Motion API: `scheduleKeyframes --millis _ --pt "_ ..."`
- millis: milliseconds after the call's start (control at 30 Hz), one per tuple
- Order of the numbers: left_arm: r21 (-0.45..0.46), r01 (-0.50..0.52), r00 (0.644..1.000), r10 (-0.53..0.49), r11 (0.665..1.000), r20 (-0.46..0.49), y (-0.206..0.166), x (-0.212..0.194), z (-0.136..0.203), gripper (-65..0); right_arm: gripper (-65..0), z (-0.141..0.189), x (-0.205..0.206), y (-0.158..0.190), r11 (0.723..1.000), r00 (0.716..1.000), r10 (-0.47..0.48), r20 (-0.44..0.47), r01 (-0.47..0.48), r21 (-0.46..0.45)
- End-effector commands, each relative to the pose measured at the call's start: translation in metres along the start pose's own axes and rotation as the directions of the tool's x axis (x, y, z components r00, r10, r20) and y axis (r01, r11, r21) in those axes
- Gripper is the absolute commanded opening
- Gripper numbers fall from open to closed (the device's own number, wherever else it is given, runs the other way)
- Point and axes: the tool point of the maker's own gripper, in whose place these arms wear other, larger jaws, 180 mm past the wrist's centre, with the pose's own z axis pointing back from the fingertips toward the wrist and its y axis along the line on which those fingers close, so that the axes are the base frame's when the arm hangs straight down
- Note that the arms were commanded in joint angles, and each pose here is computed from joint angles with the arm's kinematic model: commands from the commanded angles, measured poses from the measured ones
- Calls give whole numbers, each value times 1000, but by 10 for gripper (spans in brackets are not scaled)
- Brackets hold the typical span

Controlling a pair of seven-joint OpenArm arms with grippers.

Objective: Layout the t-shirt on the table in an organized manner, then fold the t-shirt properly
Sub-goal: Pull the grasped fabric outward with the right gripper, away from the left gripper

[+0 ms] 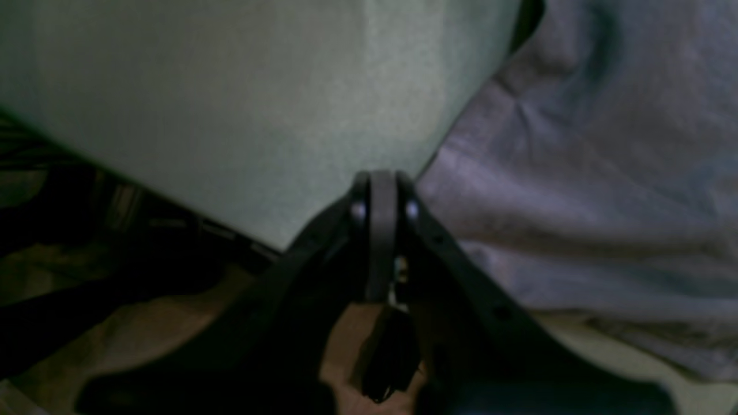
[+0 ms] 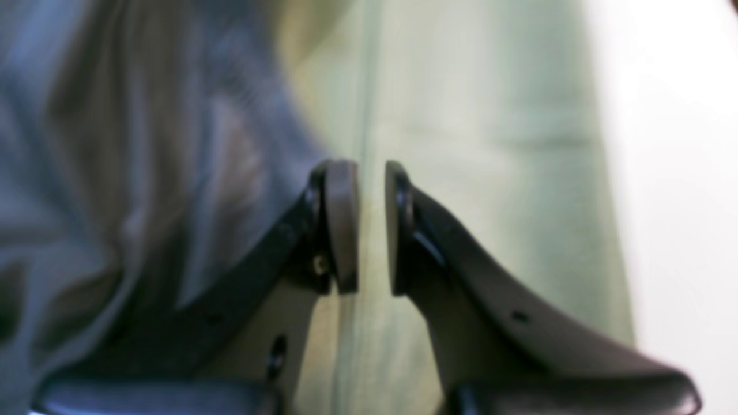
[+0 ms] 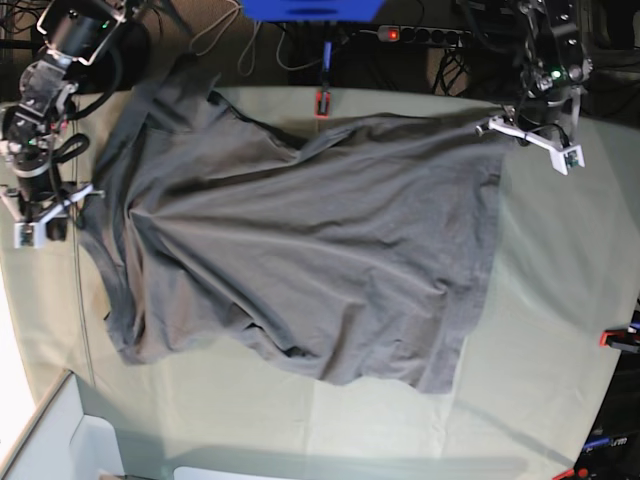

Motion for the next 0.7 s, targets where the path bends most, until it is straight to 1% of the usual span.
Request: scheduleKeyframes --millis 0,133,267,400,433,500,567,667 --pt "-3 6 999 -5 1000 33 0 10 2 -649 -575 2 11 -8 1000 999 5 39 -4 -8" --pt "-5 6 999 -6 1000 43 -2 13 3 -649 -547 3 12 -12 1000 999 4 40 -4 -18" --pt "-22 -27 999 28 999 36 -5 10 4 -649 -503 9 2 -13 1000 1000 17 19 -17 -17" --pt "-74 -91 995 93 993 20 -12 8 5 -642 -426 21 -1 -12 999 999 43 20 -42 -21" --pt "-86 -107 994 109 991 18 -14 8 5 -628 -400 24 0 -8 999 999 40 28 -40 -20" --pt "-98 -118 993 120 988 19 -14 10 5 -557 -356 30 3 -3 999 998 47 40 -47 -22" --pt "-104 -127 991 129 986 19 -15 10 5 -457 -325 39 -1 0 998 998 58 35 -58 -20" --pt "-107 -131 991 134 986 19 -17 10 5 -325 -316 47 -6 8 998 998 58 29 -58 -15"
